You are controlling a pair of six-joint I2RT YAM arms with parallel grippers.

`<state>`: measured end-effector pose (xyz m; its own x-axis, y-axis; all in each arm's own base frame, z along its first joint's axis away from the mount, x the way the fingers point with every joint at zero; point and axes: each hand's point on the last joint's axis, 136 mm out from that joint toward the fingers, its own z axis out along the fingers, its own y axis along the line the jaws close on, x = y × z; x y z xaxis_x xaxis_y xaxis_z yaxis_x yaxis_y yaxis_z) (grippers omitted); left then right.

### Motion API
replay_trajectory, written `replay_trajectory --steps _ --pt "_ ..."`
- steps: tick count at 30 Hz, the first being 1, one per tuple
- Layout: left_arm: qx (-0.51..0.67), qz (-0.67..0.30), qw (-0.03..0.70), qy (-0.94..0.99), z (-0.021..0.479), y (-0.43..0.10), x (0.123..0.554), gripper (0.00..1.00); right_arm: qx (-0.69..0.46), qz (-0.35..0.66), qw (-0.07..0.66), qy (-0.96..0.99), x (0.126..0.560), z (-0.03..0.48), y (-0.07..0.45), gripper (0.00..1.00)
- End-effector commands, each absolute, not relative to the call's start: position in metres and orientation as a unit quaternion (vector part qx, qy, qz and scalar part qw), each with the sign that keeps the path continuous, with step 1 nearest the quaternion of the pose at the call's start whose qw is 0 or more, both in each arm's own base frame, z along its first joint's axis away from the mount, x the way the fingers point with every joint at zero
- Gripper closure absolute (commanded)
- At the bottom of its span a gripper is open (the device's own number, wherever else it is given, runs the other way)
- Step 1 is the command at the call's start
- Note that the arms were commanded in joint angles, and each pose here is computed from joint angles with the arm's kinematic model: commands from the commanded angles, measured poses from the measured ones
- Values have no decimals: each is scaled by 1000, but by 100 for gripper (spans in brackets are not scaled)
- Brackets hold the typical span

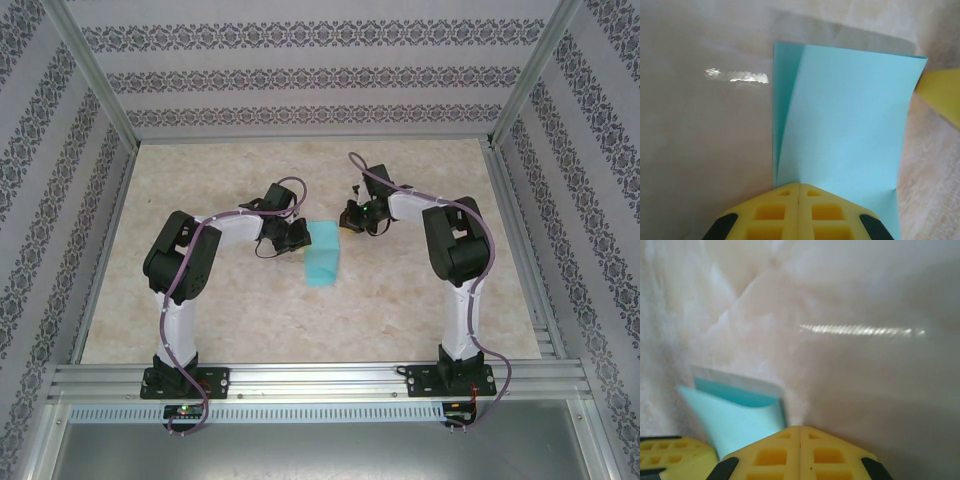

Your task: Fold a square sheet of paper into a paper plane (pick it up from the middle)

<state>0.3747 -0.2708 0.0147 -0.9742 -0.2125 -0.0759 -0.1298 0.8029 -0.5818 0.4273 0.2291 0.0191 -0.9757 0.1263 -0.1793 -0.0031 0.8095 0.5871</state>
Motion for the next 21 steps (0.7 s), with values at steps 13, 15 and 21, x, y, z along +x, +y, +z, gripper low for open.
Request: replay_trajectory --steps 13,15,21 --pt "-131 -125 -38 983 -67 -203 309 100 -7 324 103 941 420 28 282 100" --pt "-131 -125 -39 983 -67 -204 309 100 3 315 101 944 423 20 275 100" --pt "-131 -124 -42 983 -69 -203 308 100 57 285 111 950 447 4 240 100"
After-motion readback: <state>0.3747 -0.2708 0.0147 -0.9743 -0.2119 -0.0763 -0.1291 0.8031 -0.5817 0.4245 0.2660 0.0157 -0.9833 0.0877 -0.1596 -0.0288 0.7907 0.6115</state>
